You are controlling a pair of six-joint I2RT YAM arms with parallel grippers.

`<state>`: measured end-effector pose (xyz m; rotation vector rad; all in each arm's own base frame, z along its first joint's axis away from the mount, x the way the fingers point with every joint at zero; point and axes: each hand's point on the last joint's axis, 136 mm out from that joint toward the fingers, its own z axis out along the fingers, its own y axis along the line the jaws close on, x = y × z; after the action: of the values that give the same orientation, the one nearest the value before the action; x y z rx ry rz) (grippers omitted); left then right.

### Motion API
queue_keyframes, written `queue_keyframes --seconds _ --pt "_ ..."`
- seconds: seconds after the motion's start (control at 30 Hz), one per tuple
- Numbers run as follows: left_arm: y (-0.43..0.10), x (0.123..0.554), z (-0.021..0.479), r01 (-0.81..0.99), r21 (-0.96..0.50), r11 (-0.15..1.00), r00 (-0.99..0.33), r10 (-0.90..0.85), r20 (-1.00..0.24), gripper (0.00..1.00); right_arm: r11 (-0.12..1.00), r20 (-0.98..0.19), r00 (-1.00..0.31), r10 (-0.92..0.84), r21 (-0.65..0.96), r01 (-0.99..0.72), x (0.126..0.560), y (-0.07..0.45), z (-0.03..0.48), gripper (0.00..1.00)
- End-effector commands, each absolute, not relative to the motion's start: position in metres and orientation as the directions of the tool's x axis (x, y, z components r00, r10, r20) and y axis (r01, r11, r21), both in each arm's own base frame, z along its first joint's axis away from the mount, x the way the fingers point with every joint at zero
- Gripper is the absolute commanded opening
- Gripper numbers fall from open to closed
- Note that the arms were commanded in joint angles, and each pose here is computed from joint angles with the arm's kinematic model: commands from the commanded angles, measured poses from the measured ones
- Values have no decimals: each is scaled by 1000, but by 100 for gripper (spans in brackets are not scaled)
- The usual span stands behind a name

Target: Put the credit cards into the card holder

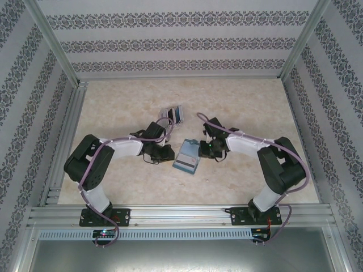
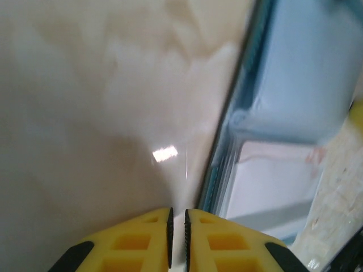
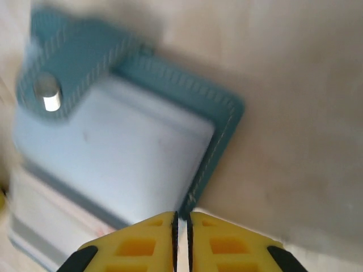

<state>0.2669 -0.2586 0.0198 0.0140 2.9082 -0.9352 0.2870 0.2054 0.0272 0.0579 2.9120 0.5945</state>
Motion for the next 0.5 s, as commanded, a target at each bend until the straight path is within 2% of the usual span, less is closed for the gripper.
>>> queue_keyframes --seconds 0.0,0.2,0.37,0.47 --pt "-275 247 19 37 -592 805 -997 -8 -73 17 913 -225 -974 23 401 -71 318 221 33 16" --pt "-311 230 15 66 -612 788 -997 31 -68 17 888 -169 -983 -69 438 -138 324 255 22 17" --pt "-338 227 20 89 -640 763 -996 52 -77 17 889 -179 -980 -83 431 -154 320 249 29 18" --pt "-346 227 28 106 -647 755 -994 70 -82 21 880 -202 -977 -68 450 -154 318 237 45 18"
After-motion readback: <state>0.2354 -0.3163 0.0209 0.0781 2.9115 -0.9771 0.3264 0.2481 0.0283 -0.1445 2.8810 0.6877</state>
